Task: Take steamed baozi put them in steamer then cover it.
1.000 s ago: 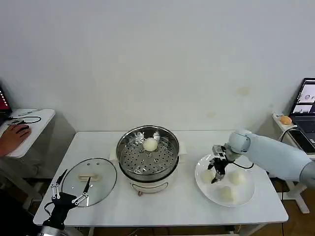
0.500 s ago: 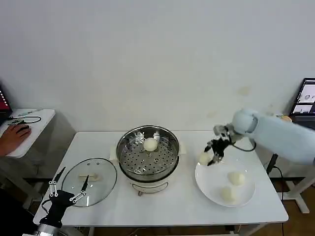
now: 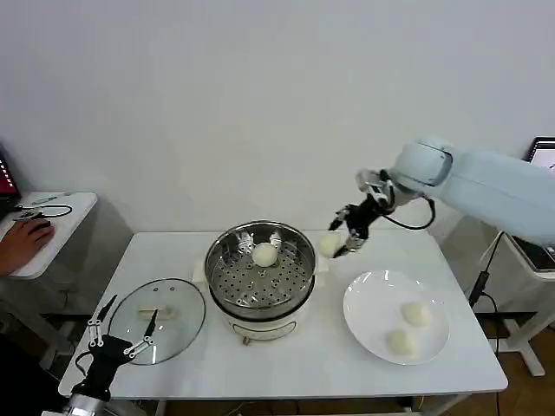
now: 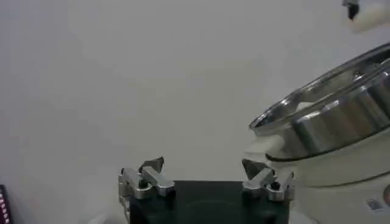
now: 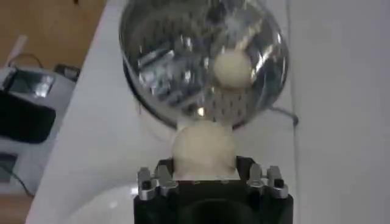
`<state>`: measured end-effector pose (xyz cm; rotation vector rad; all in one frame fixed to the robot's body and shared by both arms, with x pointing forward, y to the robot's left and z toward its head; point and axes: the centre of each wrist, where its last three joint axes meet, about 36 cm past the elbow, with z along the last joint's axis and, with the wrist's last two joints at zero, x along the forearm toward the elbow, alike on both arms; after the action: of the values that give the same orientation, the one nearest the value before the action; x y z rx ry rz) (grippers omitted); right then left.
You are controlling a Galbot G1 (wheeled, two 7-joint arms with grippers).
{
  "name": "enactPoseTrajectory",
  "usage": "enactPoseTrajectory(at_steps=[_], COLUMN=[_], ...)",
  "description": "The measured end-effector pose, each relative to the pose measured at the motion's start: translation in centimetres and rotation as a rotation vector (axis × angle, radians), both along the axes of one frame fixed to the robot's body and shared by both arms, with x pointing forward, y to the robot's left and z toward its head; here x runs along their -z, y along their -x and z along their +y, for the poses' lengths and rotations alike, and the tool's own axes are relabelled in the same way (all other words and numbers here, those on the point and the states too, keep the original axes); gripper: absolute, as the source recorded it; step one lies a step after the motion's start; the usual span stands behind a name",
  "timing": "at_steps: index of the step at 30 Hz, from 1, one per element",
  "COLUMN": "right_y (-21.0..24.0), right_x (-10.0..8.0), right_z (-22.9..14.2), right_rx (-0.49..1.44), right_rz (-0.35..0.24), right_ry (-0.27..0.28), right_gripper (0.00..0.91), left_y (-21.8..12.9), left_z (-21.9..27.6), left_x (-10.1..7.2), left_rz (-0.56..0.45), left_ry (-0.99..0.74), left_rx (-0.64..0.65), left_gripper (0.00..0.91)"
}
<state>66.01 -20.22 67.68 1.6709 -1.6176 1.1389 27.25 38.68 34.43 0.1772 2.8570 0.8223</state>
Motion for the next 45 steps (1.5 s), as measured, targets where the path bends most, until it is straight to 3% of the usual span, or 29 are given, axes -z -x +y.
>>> enactPoseTrajectory(at_steps=[5, 12, 21, 29, 45], right_y=[-0.2, -0.1, 0.4, 0.7, 0.9], right_x=[0.9, 3.1, 6.3, 8.9, 11.7], right_z=[4.0, 9.2, 14.3, 17.0, 18.6], right_rx=[0.002, -0.004, 0.000, 0.016, 0.042], right_rz=[0.038, 0.069, 0.057, 0.021, -0.008], right_ry=[-0.027, -0.023, 0.013, 0.043, 0.050], right_gripper=[0.675, 0.675, 0.675, 0.675, 0.675], left_y=[-0.2, -0.4, -0.6, -0.5, -0.2], left_z=[-0.1, -0.3, -0.1, 0.2, 0.2], left_x=[0.1, 0.4, 0.5, 0.7, 1.0], left_rz=[-0.005, -0.004, -0.007, -0.004, 0.000], left_ry=[0.002, 0.008, 0.003, -0.002, -0.001], left_rx=[-0.004, -0.007, 0.007, 0.012, 0.015], left_gripper=[0.907, 0.907, 0.907, 0.907, 0.907])
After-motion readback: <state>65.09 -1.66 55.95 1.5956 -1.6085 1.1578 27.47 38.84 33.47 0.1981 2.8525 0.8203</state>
